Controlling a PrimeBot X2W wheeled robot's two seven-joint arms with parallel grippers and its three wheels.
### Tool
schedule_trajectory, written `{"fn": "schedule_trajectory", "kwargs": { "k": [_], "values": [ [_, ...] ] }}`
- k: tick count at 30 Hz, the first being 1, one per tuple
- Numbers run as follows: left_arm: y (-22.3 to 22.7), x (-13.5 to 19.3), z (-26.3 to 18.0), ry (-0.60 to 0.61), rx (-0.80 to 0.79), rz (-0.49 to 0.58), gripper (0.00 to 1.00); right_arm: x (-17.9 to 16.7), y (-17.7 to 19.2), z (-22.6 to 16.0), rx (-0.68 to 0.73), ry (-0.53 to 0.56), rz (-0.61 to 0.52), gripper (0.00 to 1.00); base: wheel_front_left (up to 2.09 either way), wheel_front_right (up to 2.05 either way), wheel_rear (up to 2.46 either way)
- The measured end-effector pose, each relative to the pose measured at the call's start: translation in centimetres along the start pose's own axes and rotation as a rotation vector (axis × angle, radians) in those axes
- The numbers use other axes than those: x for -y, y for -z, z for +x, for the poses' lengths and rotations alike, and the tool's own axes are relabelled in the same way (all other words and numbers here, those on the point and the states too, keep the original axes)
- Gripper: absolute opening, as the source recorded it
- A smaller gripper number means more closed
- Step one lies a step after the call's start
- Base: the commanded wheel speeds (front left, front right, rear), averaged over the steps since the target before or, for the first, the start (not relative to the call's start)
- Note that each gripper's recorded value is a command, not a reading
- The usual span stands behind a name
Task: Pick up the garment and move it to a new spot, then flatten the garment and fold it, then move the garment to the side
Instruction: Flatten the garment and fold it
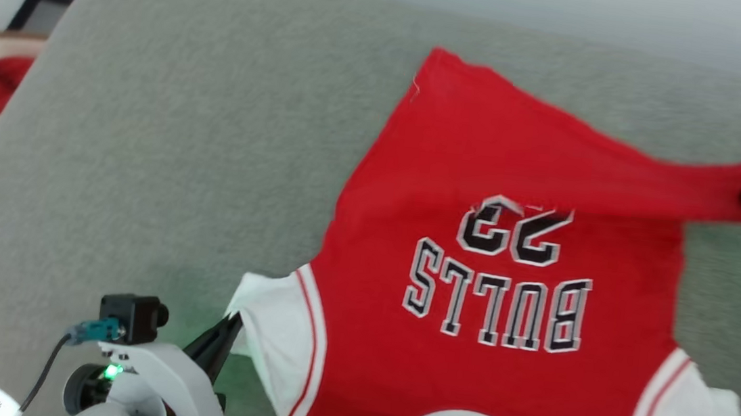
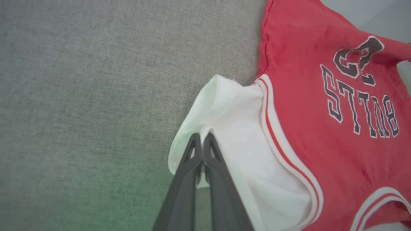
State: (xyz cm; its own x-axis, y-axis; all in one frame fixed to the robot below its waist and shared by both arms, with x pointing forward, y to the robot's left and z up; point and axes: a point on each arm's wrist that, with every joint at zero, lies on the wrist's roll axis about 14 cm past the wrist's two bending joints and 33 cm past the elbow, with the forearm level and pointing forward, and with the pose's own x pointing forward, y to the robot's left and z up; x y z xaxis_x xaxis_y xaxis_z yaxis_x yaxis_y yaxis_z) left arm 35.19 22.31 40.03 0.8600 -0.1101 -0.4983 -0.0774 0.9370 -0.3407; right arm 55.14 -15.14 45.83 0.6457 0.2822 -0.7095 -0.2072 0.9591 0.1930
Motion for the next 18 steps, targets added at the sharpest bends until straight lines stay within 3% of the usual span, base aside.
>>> {"fn": "schedule_trajectory", "kwargs": {
  "k": [9, 18],
  "values": [
    [-1.0, 2.9, 0.1, 0.084, 0.016, 0.037, 0.0, 3.1, 5.5, -6.7, 0.051, 0.035, 0.084, 0.0, 0.0, 0.0, 0.0],
    [-1.4, 4.9, 0.1, 0.137, 0.019, 0.062, 0.0, 4.8, 12.1, -11.0, 0.072, 0.1, 0.194, 0.0, 0.0, 0.0, 0.0]
  ]
}}
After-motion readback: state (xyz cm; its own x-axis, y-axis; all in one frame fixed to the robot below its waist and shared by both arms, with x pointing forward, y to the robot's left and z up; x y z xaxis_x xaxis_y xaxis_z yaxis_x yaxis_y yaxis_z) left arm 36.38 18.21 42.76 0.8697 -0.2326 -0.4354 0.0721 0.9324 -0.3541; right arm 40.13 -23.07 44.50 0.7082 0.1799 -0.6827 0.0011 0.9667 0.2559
